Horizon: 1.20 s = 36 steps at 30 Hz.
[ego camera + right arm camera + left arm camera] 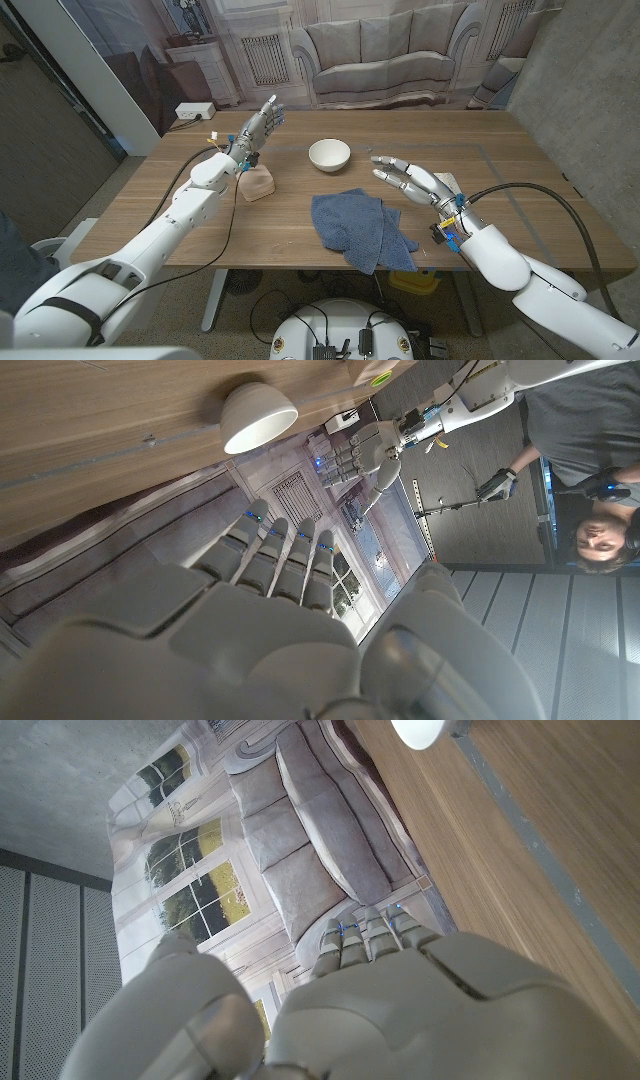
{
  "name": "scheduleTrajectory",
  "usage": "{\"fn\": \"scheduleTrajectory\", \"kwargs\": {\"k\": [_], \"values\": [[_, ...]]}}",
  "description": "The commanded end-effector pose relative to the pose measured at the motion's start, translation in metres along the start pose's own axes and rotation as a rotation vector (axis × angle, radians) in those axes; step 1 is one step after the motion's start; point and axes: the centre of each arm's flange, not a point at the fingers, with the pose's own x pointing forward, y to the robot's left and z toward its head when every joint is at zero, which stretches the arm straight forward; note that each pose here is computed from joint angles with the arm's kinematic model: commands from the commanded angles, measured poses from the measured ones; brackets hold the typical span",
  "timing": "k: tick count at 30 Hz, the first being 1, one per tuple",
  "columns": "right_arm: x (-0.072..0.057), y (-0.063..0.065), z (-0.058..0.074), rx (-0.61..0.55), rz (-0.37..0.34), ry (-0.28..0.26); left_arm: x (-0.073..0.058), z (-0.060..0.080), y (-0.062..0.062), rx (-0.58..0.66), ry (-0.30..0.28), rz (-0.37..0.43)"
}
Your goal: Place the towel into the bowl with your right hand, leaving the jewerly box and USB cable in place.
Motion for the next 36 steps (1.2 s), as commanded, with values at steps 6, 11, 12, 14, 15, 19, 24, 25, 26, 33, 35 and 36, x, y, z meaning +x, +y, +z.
{"fn": "scheduleTrajectory", "kwargs": {"k": [6,11,12,14,15,19,24,25,26,33,35,36], "values": [[-0.003,0.003,0.005,-0.175,0.010,-0.020,0.009,-0.001,-0.001,0.002,0.006,-0.015],[-0.001,0.001,0.004,-0.233,0.018,-0.022,0.011,-0.002,0.000,0.004,0.009,-0.013],[-0.001,0.001,0.004,-0.244,0.023,-0.021,0.011,-0.002,0.000,0.004,0.010,-0.014],[-0.001,0.001,0.003,-0.265,0.027,-0.023,0.013,-0.002,0.000,0.004,0.012,-0.015],[-0.001,0.001,0.003,-0.278,0.028,-0.027,0.013,-0.002,0.000,0.005,0.014,-0.016],[0.000,0.001,0.002,-0.340,0.032,-0.044,0.016,-0.002,0.001,0.005,0.019,-0.017],[0.000,0.002,0.001,-0.404,0.053,-0.056,0.019,-0.002,0.000,0.007,0.024,-0.021],[0.000,0.002,0.001,-0.410,0.058,-0.057,0.020,-0.002,0.000,0.009,0.026,-0.021],[0.000,0.002,0.001,-0.413,0.063,-0.057,0.020,-0.002,0.000,0.008,0.028,-0.022],[0.001,0.000,0.000,-0.459,0.086,-0.059,0.021,0.003,0.004,0.019,0.036,-0.024],[0.001,-0.001,0.000,-0.479,0.096,-0.059,0.021,0.005,0.005,0.023,0.036,-0.023],[0.001,-0.001,0.000,-0.485,0.099,-0.058,0.022,0.006,0.005,0.026,0.036,-0.023]]}}
